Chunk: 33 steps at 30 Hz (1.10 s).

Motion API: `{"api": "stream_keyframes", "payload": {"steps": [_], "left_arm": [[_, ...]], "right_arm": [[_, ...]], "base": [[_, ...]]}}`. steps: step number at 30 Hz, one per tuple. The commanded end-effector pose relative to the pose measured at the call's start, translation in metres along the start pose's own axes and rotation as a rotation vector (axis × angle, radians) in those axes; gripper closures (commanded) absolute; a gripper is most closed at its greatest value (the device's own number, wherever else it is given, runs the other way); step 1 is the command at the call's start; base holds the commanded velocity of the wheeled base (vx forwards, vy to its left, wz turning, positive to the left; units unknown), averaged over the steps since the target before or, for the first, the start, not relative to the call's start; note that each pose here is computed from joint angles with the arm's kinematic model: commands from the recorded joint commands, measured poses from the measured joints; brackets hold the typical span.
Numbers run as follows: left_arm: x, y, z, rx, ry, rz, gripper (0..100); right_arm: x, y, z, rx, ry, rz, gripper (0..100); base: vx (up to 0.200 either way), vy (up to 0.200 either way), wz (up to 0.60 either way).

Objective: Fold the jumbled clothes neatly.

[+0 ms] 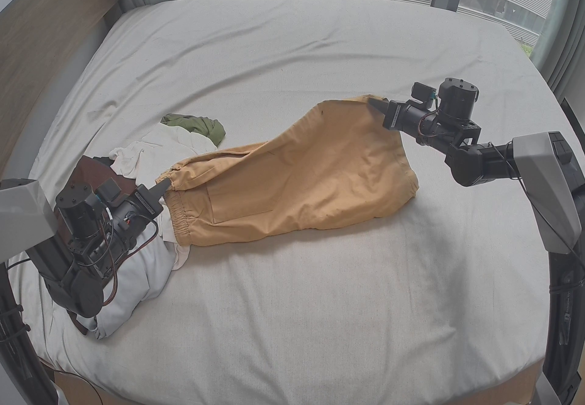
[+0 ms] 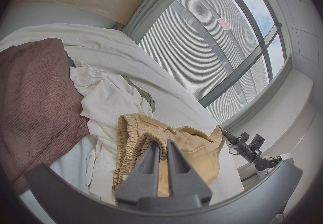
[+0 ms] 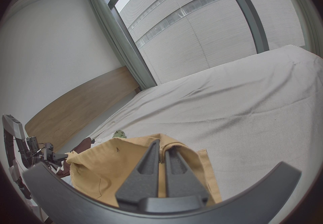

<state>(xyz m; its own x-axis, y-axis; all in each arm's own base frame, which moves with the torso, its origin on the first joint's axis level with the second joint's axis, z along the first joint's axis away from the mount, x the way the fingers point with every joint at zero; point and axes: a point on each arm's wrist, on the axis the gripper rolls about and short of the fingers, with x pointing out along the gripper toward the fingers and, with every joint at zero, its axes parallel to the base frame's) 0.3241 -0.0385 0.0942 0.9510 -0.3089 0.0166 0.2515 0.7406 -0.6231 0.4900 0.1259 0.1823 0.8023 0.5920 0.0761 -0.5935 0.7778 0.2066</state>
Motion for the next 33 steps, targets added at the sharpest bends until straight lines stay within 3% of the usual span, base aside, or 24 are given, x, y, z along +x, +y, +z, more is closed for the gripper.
{"api": "stream_keyframes", "payload": {"steps": [1,10,16,23,28,33], "left_arm": [[0.002,0.001,0.004,-0.002,-0.017,0.0,0],[0.005,-0.004,0.019,-0.003,-0.107,0.019,0],[-0.012,-0.021,0.028,0.005,-0.118,-0.024,0],[-0.05,-0.04,0.019,0.008,0.058,-0.179,0],[-0.057,-0.04,0.013,0.019,0.097,-0.188,0],[-0.065,-0.042,-0.002,0.158,0.151,-0.197,0]], "right_arm": [[0.003,-0.002,0.001,-0.009,-0.022,-0.007,0],[0.002,0.001,0.017,-0.025,-0.079,-0.038,0],[-0.034,0.022,0.033,-0.001,-0.03,-0.047,0],[-0.096,0.059,0.015,0.074,0.049,-0.022,0],[-0.122,0.075,0.003,0.149,0.103,-0.005,0],[-0.145,0.08,-0.026,0.202,0.214,-0.032,0]], "base": [[0.0,0.0,0.0],[0.0,0.0,0.0],[0.0,0.0,0.0],[0.0,0.0,0.0],[0.0,0.0,0.0],[0.0,0.0,0.0]]}}
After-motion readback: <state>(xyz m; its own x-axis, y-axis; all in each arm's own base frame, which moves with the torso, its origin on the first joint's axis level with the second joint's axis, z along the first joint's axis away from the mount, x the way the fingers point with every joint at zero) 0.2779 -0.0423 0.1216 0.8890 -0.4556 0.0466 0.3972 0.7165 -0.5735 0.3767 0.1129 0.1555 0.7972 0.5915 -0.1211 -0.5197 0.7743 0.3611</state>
